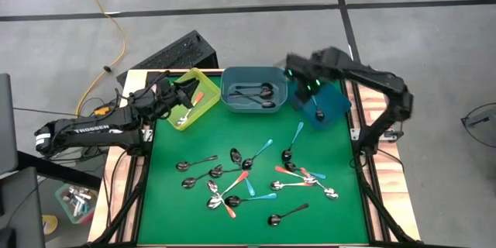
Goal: Sort silverware by color (type)
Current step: Put the blue spoon into the blue bin
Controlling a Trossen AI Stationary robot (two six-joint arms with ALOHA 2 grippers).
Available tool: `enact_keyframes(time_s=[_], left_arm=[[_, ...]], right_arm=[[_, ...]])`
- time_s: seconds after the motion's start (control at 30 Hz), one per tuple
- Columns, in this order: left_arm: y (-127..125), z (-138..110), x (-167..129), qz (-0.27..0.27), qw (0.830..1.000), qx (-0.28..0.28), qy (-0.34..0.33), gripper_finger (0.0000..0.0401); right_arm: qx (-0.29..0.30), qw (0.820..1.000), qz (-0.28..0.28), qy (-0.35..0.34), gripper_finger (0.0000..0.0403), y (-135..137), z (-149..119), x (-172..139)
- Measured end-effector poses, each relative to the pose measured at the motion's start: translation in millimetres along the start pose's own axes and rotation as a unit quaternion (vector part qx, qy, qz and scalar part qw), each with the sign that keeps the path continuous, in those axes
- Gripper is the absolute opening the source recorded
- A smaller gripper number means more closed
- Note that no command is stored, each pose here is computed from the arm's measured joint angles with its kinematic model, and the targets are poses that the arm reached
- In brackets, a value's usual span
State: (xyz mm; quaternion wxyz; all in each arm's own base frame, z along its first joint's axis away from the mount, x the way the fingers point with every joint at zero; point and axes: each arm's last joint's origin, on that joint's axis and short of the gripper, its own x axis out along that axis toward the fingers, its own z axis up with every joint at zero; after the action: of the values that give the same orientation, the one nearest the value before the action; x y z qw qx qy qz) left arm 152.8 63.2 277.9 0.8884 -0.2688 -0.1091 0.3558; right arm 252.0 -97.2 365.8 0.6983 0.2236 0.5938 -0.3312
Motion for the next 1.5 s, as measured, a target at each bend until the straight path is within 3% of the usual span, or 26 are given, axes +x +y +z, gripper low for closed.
enact_keyframes(time_s=[0.3, 0.53, 0.67, 0.97, 1.17, 1.5], left_arm=[[-1, 0, 0, -0.011, 0.999, -0.044, 0.008, 0.0121], [-3, -1, 0, -0.041, 0.998, -0.044, 0.029, 0.0121], [-5, -1, -1, -0.078, 0.994, -0.049, 0.051, 0.0121], [-8, 1, -7, -0.134, 0.987, -0.047, 0.079, 0.0121], [-9, 2, -10, -0.162, 0.982, -0.039, 0.09, 0.0121], [-9, 2, -10, -0.154, 0.983, -0.038, 0.087, 0.0121]], right_arm=[[0.176, 0.983, 0.027, 0.049, 0.0147, 14, -91, 28], [0.311, 0.948, 0.057, 0.014, 0.0147, 50, -124, 59], [0.351, 0.934, 0.061, 0.004, 0.0147, 77, -124, 88], [0.368, 0.93, 0.018, 0.007, 0.0148, 114, -101, 148], [0.379, 0.925, -0.003, 0.012, 0.0167, 118, -92, 170], [0.4, 0.916, -0.028, 0.021, 0.0196, 119, -85, 193]])
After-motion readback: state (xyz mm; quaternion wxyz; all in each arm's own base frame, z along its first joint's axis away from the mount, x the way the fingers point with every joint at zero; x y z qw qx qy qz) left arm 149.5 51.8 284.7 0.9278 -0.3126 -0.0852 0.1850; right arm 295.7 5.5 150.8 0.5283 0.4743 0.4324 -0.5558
